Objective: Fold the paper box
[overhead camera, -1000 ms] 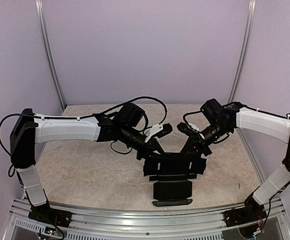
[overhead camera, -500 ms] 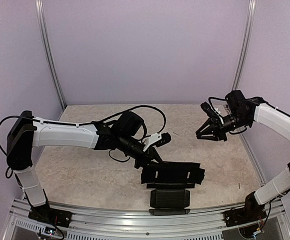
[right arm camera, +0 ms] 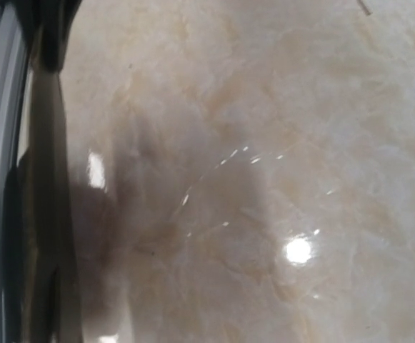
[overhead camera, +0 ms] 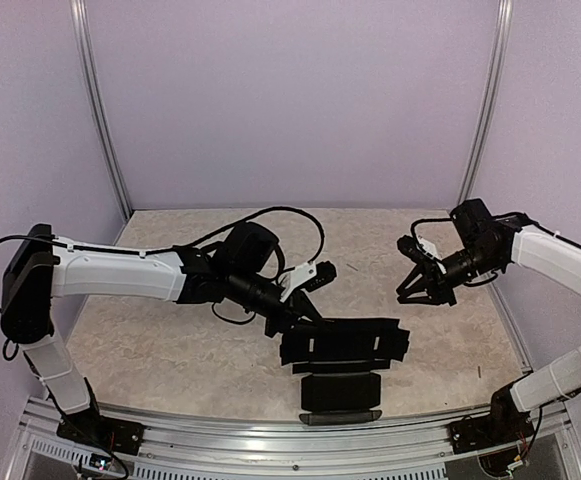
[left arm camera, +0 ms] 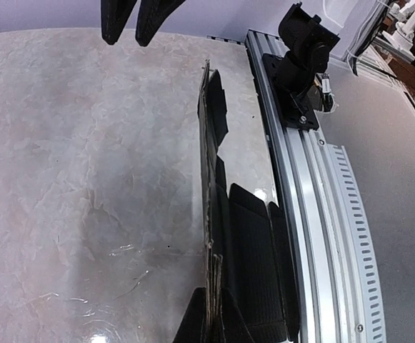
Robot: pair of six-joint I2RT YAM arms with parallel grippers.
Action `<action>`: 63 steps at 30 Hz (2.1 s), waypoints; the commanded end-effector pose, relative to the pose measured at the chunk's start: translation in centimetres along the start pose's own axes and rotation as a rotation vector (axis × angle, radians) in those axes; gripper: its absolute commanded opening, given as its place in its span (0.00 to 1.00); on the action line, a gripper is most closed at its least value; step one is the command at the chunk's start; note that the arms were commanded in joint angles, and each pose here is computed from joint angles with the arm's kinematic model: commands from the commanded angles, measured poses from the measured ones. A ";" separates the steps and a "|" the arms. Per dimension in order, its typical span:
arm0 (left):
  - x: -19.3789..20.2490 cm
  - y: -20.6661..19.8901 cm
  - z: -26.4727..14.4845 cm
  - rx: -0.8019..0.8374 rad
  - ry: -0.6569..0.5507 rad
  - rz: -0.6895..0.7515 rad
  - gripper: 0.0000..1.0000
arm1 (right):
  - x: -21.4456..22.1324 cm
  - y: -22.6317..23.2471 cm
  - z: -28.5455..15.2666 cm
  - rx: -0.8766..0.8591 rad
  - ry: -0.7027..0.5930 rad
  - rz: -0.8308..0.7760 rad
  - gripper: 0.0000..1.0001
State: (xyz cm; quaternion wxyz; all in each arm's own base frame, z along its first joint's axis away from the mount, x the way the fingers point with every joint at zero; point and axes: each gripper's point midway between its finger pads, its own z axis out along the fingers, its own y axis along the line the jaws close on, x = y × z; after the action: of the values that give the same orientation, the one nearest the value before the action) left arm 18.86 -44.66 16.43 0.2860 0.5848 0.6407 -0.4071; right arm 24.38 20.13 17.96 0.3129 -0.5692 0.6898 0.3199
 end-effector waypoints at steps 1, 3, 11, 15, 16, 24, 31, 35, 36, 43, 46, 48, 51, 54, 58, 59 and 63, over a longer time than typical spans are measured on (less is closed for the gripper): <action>-1.4 0.5 -1.0 -0.026 -0.059 0.018 0.00 | 0.4 1.3 1.1 0.003 0.048 -0.055 0.22; -1.5 0.7 -0.9 -0.028 -0.060 0.013 0.00 | 0.2 1.8 1.8 -0.006 0.065 -0.069 0.22; -0.8 1.7 -1.0 -0.042 -0.053 -0.021 0.00 | -0.8 3.7 2.1 -0.081 0.056 -0.104 0.24; -0.8 1.9 -1.0 -0.049 -0.055 -0.026 0.00 | -0.8 4.6 2.0 -0.125 0.054 -0.105 0.27; -0.8 2.0 -0.9 -0.050 -0.055 -0.027 0.00 | -0.9 4.7 1.9 -0.134 0.054 -0.103 0.28; -0.8 2.3 -0.5 -0.037 -0.054 -0.034 0.00 | -1.7 5.6 2.0 -0.206 0.033 -0.091 0.35; -1.2 1.7 -0.5 -0.017 -0.063 -0.020 0.00 | -2.5 4.1 3.2 -0.168 0.024 -0.092 0.36; -1.1 1.4 -0.5 -0.008 -0.060 -0.014 0.00 | -2.6 3.6 4.0 -0.169 0.027 -0.094 0.36; -1.2 1.4 -0.5 -0.005 -0.063 -0.012 0.00 | -2.7 3.6 4.1 -0.172 0.028 -0.095 0.36; -1.7 0.5 0.1 0.035 -0.074 0.009 0.00 | -3.5 3.6 5.5 -0.183 0.026 -0.105 0.37; -1.7 0.5 0.4 0.039 -0.075 0.012 0.00 | -3.6 3.4 6.0 -0.184 0.037 -0.097 0.30; -1.6 0.5 0.4 0.037 -0.072 0.011 0.00 | -3.4 3.4 6.2 -0.190 0.044 -0.090 0.23; -1.6 0.5 0.3 0.030 -0.072 0.012 0.00 | -3.2 3.4 6.3 -0.187 0.049 -0.092 0.16; -1.5 0.5 0.2 0.029 -0.071 0.010 0.00 | -3.0 3.5 6.2 -0.176 0.053 -0.098 0.19; -1.7 0.6 0.2 0.028 -0.077 0.009 0.00 | -2.5 3.6 6.2 -0.153 0.075 -0.121 0.22; -1.7 0.7 0.3 0.027 -0.078 0.008 0.00 | -2.3 3.6 6.4 -0.151 0.085 -0.125 0.22; -1.9 0.6 0.4 0.030 -0.085 0.009 0.00 | -2.1 4.0 6.7 -0.150 0.100 -0.131 0.17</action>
State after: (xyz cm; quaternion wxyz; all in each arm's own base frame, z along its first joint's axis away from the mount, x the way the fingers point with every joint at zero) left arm 20.35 -44.58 16.10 0.2888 0.5634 0.6511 -0.4185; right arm 21.23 27.06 16.14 0.2428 -0.6397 0.6441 0.3420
